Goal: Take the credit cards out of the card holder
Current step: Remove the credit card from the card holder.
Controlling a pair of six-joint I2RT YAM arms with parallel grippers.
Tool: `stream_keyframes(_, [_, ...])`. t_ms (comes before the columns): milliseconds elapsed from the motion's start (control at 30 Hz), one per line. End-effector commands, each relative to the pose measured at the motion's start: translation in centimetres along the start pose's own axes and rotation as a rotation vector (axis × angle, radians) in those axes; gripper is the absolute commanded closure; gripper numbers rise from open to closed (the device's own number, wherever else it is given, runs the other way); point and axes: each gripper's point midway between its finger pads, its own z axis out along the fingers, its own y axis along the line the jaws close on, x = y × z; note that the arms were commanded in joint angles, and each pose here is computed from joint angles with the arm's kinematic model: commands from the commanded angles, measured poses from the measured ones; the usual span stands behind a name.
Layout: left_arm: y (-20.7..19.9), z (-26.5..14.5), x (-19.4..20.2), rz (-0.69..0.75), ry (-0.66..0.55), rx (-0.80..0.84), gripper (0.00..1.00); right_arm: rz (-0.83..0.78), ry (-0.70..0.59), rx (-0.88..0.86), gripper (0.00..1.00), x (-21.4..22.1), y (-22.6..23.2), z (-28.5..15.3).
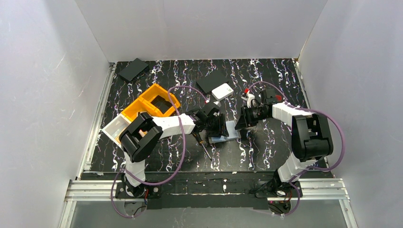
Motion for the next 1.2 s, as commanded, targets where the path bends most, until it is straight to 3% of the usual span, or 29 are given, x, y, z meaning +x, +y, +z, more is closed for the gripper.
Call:
stream_keyframes(0, [-1.6,-1.1,-1.3,-0.009,-0.039,0.035,0.56,0.014,0.005,-0.048,0.60,-0.2,0.4,0.4])
stream_keyframes(833, [-0.6,2.4,-0.1,-0.005,0.036,0.046,0.68,0.053,0.026,-0.105,0.65,0.3,0.9,1.4])
stream_keyframes(1000, [-0.1,2.6,0.2,-0.009,0.042,0.033,0.75,0.058,0.024,-0.111,0.65,0.3,1.0,1.4])
stream_keyframes(1167, [0.4,2.7,0.4,-0.018,0.049,0.026,0.76,0.070,0.040,-0.034,0.64,0.6,-0.5,1.6])
